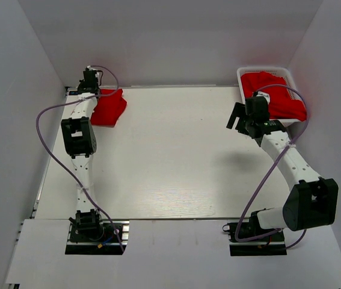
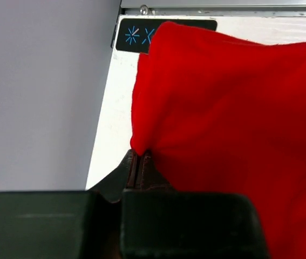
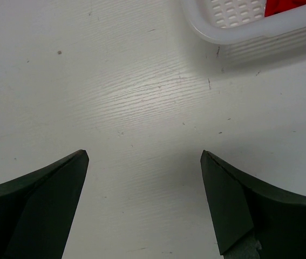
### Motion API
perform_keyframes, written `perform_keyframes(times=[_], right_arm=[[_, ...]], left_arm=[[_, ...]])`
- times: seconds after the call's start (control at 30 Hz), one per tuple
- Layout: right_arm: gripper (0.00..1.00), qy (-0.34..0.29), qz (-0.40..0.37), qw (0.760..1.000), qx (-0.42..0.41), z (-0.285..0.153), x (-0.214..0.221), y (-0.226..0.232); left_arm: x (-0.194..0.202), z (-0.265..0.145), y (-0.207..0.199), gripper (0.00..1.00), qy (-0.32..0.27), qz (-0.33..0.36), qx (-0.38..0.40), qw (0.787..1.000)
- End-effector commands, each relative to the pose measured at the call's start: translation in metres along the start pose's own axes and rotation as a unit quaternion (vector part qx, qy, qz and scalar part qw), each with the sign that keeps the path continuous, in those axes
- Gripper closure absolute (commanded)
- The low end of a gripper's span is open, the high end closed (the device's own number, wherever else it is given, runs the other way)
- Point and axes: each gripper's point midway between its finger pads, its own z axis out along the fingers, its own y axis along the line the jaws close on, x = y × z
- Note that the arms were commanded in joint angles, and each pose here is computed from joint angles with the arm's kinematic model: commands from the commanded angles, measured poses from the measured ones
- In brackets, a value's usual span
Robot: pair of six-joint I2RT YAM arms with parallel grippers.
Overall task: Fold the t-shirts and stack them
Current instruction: Put the neatly folded tshirt into the corner of the board with the left arm
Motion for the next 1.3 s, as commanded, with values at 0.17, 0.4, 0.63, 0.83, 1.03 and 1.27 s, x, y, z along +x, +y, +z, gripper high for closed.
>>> perform_keyframes(times=[0.17, 0.4, 0.63, 0.83, 1.03, 1.27], right_arm=[[0.10, -0.044, 0.008, 0.998, 0.034, -0.014, -0.026, -0.014], [0.10, -0.033, 0.010, 0.999, 0.038, -0.011, -0.017, -0.020], [0.10, -0.042, -0.003, 0.999, 0.003, -0.023, -0.026, -0.009], [0.10, -0.023, -0.014, 0.998, -0.058, -0.028, -0.021, 0.012], [0.10, 0.032, -0.001, 0.988, -0.151, -0.015, 0.023, 0.041], [0.10, 0.069, 0.002, 0.971, -0.230, -0.011, 0.078, 0.054]], left_arm=[[-0.041, 0.001, 0.065, 1.00, -0.061, -0.031, -0.083, 0.994], [-0.044, 0.002, 0.082, 0.61, -0.066, -0.067, -0.083, 0.992], [-0.059, -0.040, 0.096, 0.00, -0.066, -0.120, -0.047, 0.990], [-0.087, -0.120, 0.055, 0.00, -0.096, -0.142, 0.138, 0.975], [-0.067, -0.238, -0.024, 0.00, -0.102, -0.213, 0.330, 0.914], [0.045, -0.356, -0.111, 0.00, -0.067, -0.182, 0.434, 0.880]])
